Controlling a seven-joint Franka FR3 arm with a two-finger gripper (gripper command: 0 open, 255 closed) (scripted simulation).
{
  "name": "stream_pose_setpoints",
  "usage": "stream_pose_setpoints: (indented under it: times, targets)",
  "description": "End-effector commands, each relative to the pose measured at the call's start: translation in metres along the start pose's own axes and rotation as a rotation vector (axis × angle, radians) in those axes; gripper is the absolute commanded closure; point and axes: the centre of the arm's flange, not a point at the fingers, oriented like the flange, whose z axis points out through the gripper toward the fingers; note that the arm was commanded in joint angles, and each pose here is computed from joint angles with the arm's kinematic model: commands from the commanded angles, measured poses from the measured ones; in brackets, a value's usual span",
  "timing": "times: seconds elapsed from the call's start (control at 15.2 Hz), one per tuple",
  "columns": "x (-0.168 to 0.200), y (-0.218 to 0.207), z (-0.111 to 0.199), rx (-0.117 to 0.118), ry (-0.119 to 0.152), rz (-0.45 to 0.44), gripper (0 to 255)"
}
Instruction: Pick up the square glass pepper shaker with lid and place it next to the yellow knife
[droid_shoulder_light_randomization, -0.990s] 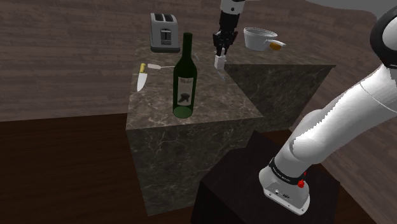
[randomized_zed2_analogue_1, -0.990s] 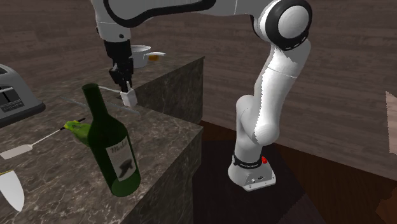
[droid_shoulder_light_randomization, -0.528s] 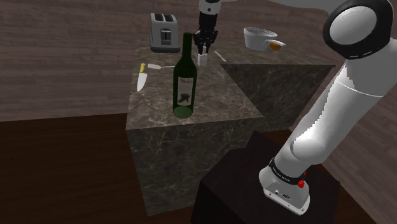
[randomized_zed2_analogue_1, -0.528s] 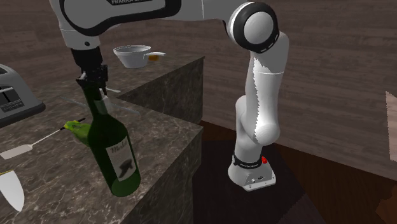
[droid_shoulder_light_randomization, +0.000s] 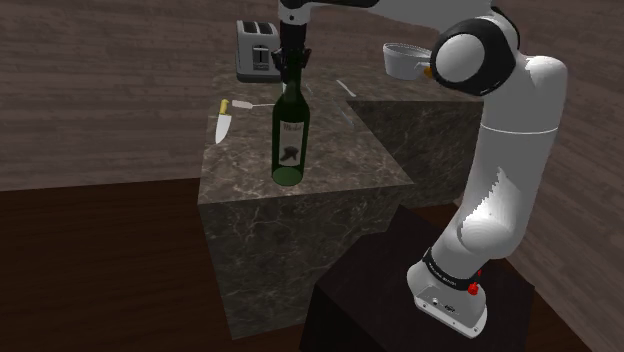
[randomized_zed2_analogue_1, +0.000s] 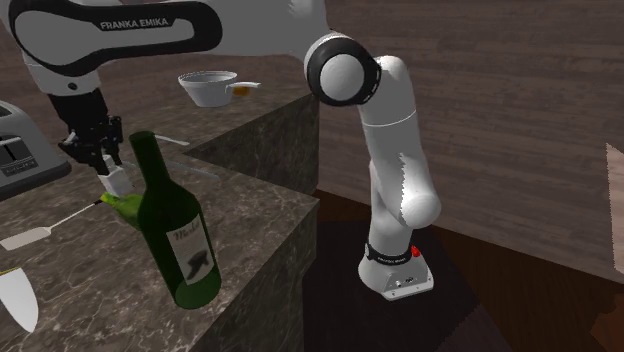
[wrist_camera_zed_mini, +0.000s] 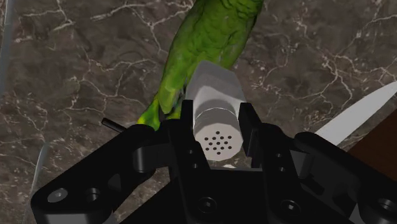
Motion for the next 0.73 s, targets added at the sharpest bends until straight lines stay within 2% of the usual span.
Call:
stream_pose_setpoints:
  times: [0.0, 0.2, 0.66]
  targets:
    - [0.023, -0.011, 0.007, 0.000, 0.000, 0.000, 255]
    - [0.060, -0.029, 0.017, 0.000, 0.000, 0.000, 255]
    - [0.058, -0.030, 0.054, 0.000, 0.000, 0.000, 255]
